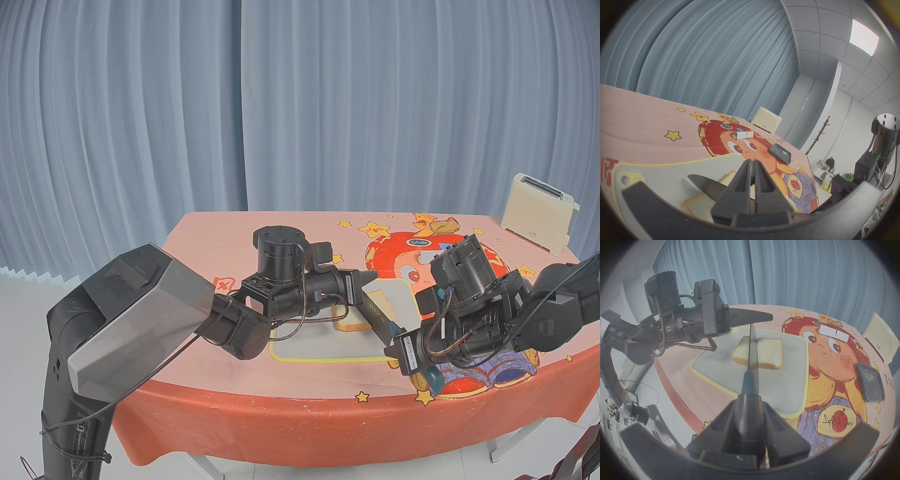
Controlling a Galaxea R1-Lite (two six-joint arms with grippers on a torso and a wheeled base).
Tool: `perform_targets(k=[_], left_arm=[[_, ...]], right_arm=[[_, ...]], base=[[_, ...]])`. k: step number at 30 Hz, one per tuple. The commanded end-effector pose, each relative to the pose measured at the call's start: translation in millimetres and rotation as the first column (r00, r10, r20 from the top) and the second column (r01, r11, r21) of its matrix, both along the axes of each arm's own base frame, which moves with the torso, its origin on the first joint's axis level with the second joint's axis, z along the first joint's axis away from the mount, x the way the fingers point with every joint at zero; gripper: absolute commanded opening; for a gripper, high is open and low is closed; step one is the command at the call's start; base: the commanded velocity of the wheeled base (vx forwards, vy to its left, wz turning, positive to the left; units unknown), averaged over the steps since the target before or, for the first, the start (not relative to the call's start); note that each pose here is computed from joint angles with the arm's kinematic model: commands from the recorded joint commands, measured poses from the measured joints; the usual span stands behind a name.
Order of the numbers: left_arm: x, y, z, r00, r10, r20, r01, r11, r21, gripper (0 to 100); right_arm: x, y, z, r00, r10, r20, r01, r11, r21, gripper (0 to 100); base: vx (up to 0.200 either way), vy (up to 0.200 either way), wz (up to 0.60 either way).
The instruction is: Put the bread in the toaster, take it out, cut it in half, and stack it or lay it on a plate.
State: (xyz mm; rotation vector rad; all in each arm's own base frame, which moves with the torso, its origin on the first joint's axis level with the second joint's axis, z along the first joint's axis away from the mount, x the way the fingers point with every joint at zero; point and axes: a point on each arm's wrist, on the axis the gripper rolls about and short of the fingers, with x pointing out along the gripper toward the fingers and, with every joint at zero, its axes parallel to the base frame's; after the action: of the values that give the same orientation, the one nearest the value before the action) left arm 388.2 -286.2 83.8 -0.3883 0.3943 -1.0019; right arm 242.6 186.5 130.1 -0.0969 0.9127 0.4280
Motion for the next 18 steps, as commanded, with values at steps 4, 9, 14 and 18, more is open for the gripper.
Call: perform_targets(k=[4,9,14,18], left_arm=[[1.3,1.1,-12.4,1.000,0.008,-0.020,-0.008,1.000,0.016,0],[2.0,-0.2,-13.4,1.000,0.010,-0.018,-0.009,1.000,0.016,0],[3.2,-0.9,-5.7,1.000,0.013,0.001,-0.013,1.000,0.003,0],[3.4,-0.2,9.4,0.999,0.014,0.032,-0.014,1.000,-0.020,0]], right_arm=[[-2.3,0.7,11.6,0.999,0.003,0.032,-0.004,1.000,0.028,0],[1.9,1.5,10.5,0.998,-0.008,0.062,0.005,0.999,0.051,0],[0.1,0.1,2.8,0.999,-0.016,0.039,0.014,0.999,0.042,0],[-0.8,0.0,-2.1,1.000,-0.014,0.023,0.013,0.999,0.029,0]], base=[[0.000,0.000,0.00],[0.000,0.000,0.00],[0.000,0.000,0.00],[0.000,0.000,0.00]])
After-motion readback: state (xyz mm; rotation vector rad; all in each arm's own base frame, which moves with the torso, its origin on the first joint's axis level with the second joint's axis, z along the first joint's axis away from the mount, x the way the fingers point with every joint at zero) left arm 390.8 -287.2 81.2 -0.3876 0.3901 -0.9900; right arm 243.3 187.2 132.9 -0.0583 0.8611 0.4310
